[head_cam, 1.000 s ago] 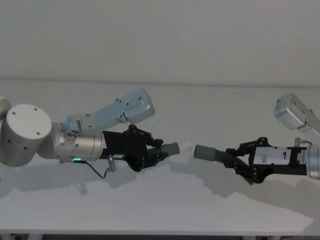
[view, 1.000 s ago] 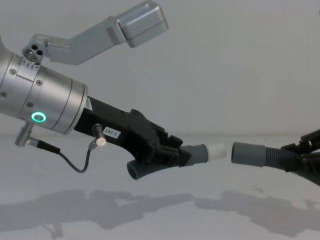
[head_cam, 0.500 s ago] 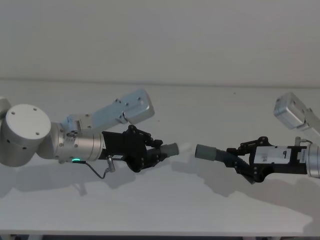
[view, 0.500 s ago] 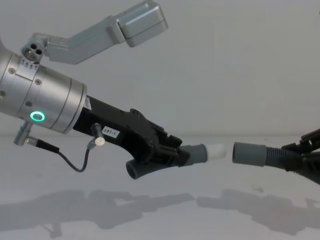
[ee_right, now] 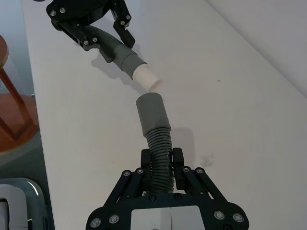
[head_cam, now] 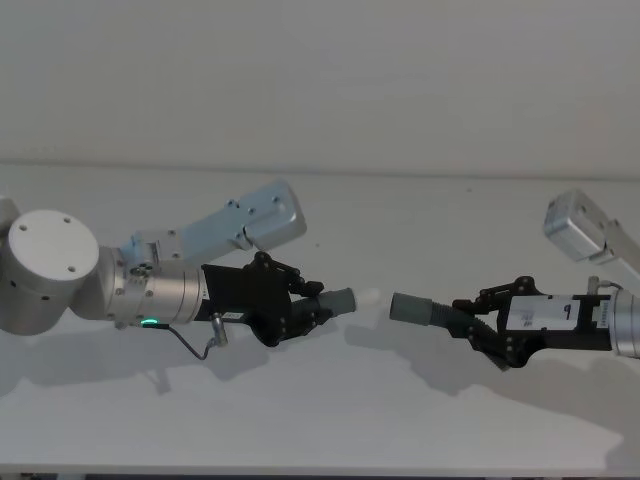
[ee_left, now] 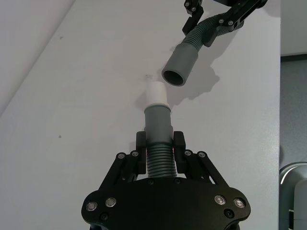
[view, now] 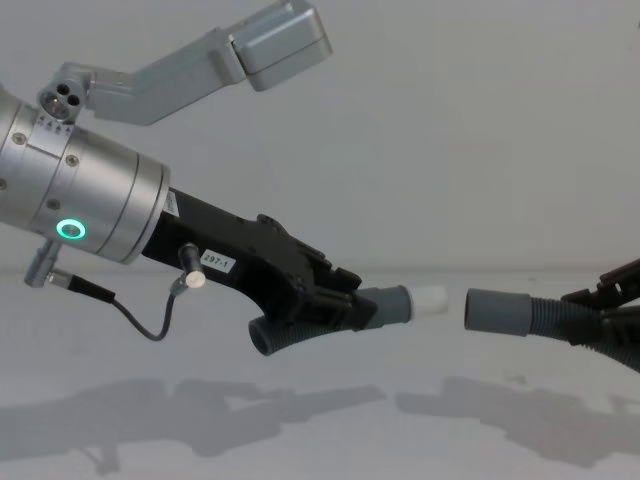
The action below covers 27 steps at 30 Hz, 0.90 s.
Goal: Use both hands to pick up one end of the pipe from the table, align the ends, and insert them.
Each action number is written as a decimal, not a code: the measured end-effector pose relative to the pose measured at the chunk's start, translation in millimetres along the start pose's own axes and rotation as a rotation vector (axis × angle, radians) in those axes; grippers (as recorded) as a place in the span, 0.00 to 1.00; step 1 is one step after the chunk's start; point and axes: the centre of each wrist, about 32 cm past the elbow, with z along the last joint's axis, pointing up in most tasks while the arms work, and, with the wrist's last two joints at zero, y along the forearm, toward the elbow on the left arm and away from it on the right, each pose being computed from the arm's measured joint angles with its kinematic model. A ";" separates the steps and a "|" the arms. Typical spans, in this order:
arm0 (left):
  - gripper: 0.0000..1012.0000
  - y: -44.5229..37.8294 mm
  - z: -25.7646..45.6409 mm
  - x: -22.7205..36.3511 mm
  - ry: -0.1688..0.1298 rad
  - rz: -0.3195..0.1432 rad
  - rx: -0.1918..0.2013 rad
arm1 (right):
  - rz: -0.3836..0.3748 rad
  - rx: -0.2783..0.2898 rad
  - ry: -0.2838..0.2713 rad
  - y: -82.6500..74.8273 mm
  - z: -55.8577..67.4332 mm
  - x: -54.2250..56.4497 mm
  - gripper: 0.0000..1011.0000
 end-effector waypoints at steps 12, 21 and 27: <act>0.32 0.5 0.3 0.6 -0.004 -0.002 -0.003 | 0.000 -0.005 -0.001 1.5 -0.3 0.7 0.27; 0.32 0.0 0.1 0.9 -0.006 -0.005 -0.005 | 0.000 -0.004 -0.001 1.9 -0.7 0.9 0.27; 0.32 -0.6 0.2 0.9 -0.007 -0.007 -0.007 | 0.001 -0.002 0.002 2.4 -1.2 1.2 0.27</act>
